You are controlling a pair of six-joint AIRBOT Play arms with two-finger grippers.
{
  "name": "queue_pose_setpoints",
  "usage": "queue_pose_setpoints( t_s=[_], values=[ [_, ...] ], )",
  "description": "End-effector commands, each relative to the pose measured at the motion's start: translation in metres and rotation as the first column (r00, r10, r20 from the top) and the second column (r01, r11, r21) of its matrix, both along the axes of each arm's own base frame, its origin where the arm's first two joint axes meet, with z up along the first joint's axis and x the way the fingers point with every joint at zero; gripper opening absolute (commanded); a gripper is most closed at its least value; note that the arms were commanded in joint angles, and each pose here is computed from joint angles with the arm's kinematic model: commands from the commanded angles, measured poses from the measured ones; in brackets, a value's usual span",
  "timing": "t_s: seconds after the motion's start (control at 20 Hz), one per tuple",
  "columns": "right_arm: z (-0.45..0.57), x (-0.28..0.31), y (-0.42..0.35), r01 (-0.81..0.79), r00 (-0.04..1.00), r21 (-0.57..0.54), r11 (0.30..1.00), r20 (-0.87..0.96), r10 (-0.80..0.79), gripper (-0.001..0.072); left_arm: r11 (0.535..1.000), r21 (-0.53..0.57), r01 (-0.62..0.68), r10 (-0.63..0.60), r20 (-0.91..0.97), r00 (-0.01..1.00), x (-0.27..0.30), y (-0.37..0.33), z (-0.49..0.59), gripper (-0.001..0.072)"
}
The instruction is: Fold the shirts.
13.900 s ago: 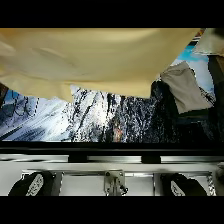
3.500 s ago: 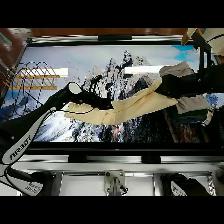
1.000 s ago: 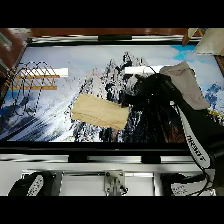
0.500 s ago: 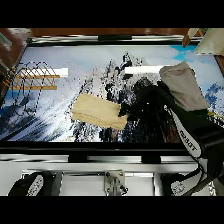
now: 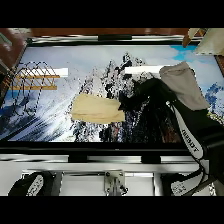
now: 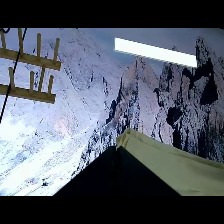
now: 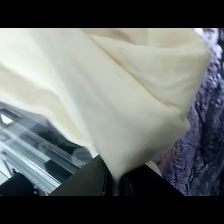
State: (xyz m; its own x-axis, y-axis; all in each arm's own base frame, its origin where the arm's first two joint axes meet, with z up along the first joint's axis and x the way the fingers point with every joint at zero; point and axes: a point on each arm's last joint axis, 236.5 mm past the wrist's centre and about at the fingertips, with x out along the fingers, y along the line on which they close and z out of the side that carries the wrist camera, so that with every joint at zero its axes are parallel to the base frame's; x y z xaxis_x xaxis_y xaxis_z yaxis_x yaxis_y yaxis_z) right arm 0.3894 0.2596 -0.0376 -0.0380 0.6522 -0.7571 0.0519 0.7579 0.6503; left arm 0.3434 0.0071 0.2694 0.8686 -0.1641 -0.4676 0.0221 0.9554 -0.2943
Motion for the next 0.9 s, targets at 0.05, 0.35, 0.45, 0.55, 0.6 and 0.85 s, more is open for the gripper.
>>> queue_pose_setpoints(
  t_s=[0.05, 0.35, 0.45, 0.55, 0.6, 0.85],
  values=[
    [0.099, 0.057, -0.021, 0.07, 0.97, 0.076, 0.995, 0.228, -0.086, 0.007, 1.0, -0.001, -0.001, 0.001, 0.0, 1.0, 0.0, 0.0, 0.0, 0.003],
    [0.243, 0.154, -0.101, 0.319, 0.755, 0.245, 0.916, 0.519, -0.402, 0.007, 1.0, -0.001, -0.001, 0.001, -0.002, 1.0, 0.0, 0.0, -0.001, 0.003],
    [0.276, 0.178, -0.138, 0.4, 0.642, 0.309, 0.863, 0.577, -0.504, 0.007, 1.0, -0.014, 0.008, -0.008, -0.002, 1.0, 0.0, -0.003, -0.001, 0.003],
    [0.299, 0.198, -0.175, 0.468, 0.526, 0.37, 0.802, 0.612, -0.59, 0.007, 0.997, -0.073, 0.038, -0.038, 0.002, 0.999, 0.001, -0.015, -0.001, 0.003],
    [0.307, 0.207, -0.194, 0.499, 0.468, 0.396, 0.771, 0.625, -0.624, 0.007, 0.994, -0.097, 0.048, -0.048, -0.001, 0.999, 0.001, -0.019, -0.004, 0.003],
    [0.326, 0.243, -0.274, 0.598, 0.206, 0.512, 0.617, 0.646, -0.735, 0.007, 0.988, -0.128, 0.092, -0.098, -0.039, 0.994, 0.0, -0.036, -0.021, 0.003]
  ],
)
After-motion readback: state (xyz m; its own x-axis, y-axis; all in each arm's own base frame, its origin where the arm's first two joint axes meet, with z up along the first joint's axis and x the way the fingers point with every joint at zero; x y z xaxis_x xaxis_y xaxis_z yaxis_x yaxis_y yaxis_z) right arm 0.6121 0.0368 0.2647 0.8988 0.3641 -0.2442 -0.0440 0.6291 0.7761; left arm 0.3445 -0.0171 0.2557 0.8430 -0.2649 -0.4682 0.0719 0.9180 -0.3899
